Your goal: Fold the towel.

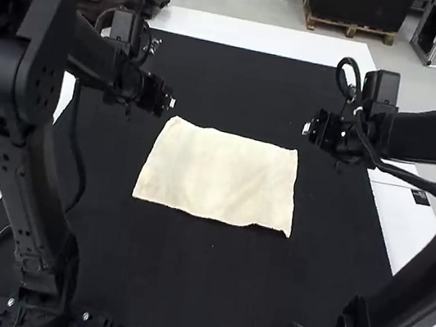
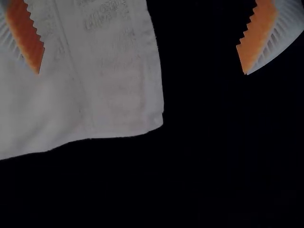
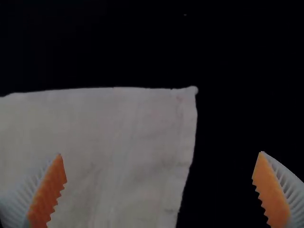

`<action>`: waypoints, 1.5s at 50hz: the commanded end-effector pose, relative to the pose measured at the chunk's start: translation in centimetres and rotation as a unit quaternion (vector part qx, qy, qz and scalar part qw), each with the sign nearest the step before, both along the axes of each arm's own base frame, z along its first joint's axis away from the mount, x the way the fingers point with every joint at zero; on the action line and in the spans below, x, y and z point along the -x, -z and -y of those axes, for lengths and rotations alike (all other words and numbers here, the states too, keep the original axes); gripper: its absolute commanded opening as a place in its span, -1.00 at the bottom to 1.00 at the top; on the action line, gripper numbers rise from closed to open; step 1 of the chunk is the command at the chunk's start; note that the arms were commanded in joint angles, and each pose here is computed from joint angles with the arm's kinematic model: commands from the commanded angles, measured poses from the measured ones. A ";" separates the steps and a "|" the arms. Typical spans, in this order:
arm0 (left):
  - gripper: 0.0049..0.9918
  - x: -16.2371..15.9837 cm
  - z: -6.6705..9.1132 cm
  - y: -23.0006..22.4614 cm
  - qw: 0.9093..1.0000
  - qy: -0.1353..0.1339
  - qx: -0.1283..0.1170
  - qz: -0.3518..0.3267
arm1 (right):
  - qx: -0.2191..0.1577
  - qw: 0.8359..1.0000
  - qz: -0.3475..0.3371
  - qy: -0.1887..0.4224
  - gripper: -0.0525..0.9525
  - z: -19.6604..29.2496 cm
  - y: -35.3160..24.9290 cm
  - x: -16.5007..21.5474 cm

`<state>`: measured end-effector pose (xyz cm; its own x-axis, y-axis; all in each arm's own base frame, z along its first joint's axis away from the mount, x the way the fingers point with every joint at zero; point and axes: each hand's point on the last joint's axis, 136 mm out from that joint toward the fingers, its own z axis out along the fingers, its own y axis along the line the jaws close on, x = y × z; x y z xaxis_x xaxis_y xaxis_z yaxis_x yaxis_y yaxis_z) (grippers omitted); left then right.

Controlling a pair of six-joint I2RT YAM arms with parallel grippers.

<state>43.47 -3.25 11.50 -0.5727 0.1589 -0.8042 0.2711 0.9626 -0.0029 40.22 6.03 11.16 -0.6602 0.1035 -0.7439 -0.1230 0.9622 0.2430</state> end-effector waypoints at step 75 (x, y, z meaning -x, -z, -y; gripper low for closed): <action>0.92 -7.7 -0.1 8.5 1.000 0.008 -0.015 -0.010 | 0.039 0.998 -0.007 -0.042 0.92 -2.8 9.8 -6.8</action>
